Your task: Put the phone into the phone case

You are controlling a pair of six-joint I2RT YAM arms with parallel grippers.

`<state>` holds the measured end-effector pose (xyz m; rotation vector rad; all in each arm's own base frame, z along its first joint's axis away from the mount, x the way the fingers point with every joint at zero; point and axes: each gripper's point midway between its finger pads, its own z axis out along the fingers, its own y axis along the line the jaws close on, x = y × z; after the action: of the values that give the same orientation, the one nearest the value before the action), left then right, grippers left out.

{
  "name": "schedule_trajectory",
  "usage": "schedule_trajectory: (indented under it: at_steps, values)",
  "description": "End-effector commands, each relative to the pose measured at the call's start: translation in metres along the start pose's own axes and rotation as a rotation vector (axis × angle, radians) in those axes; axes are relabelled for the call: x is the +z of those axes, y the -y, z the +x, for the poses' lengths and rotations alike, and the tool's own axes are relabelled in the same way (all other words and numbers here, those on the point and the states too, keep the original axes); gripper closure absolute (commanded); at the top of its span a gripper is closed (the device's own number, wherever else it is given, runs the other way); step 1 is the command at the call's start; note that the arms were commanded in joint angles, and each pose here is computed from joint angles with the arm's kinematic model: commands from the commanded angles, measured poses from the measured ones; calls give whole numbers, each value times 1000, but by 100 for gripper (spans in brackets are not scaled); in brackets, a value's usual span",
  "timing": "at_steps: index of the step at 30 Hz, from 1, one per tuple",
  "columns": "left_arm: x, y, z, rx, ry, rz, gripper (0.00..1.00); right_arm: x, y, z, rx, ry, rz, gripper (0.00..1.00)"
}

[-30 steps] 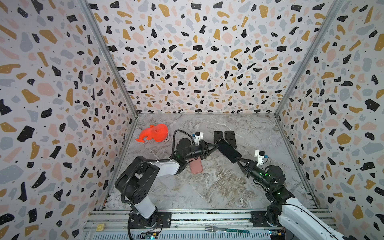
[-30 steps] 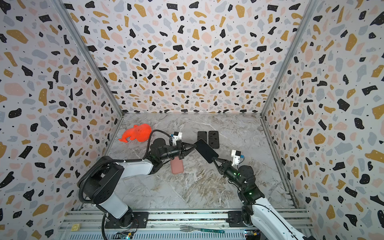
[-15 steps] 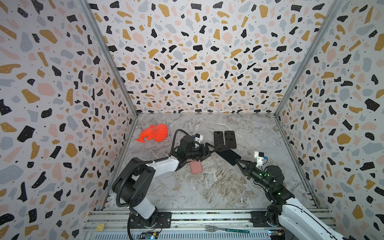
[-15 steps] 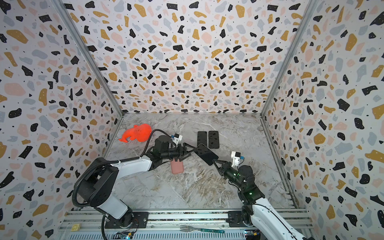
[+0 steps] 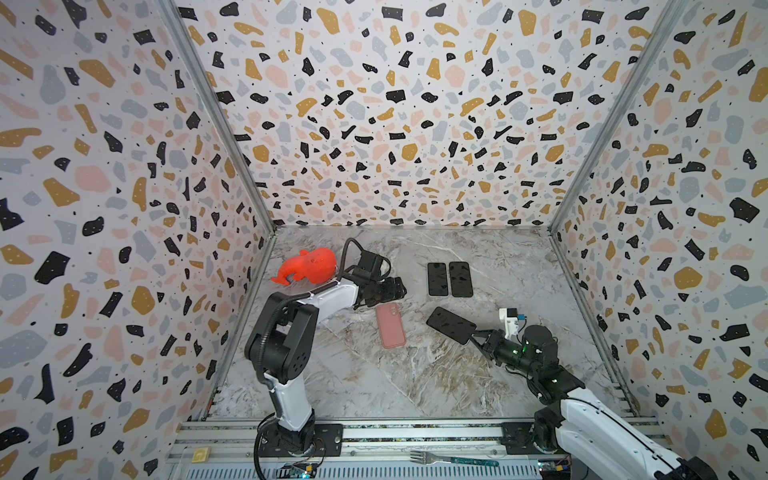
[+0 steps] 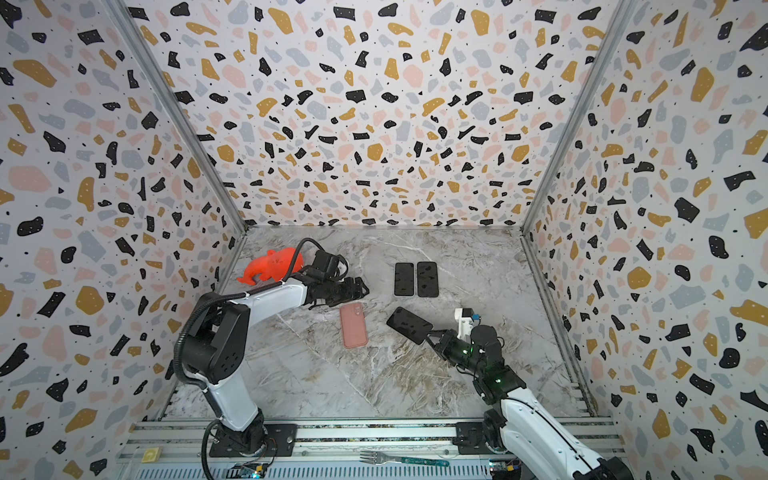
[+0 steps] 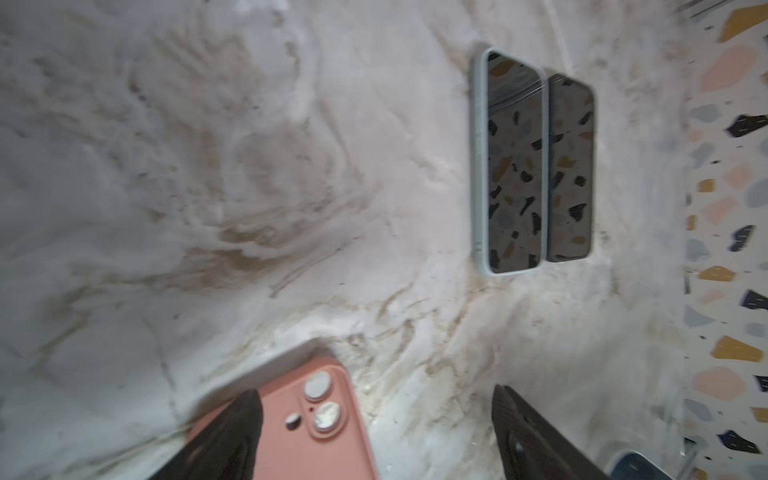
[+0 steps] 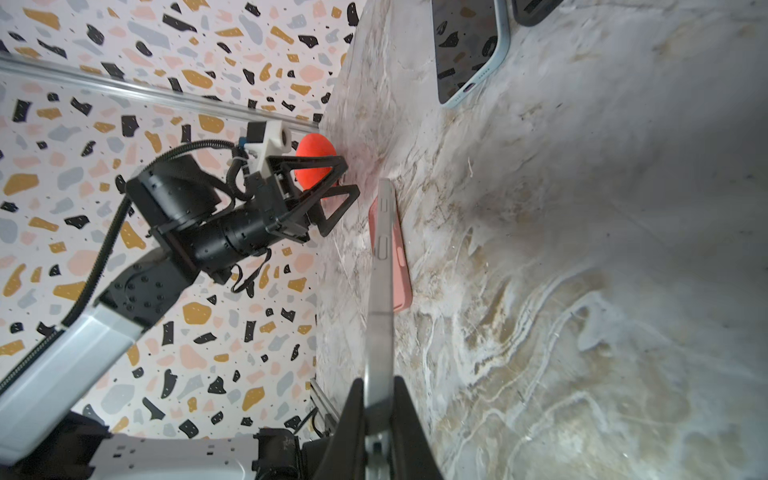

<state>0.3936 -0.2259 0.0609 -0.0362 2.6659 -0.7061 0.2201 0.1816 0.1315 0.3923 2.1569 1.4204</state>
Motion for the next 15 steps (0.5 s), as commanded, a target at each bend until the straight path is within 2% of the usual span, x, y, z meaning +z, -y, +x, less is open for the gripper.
schedule_trajectory:
  at_steps: [1, 9, 15]
  values:
    - [1, -16, -7, 21, -15, -53, 13, -5, -35, -9, -142, 6, -76, 100]
    - [8, -33, -15, -6, -3, -88, 13, -8, -36, -5, -203, -7, -71, 100]
    - [19, -33, -10, -20, -18, -65, 14, -8, -34, -1, -224, -27, -65, 100]
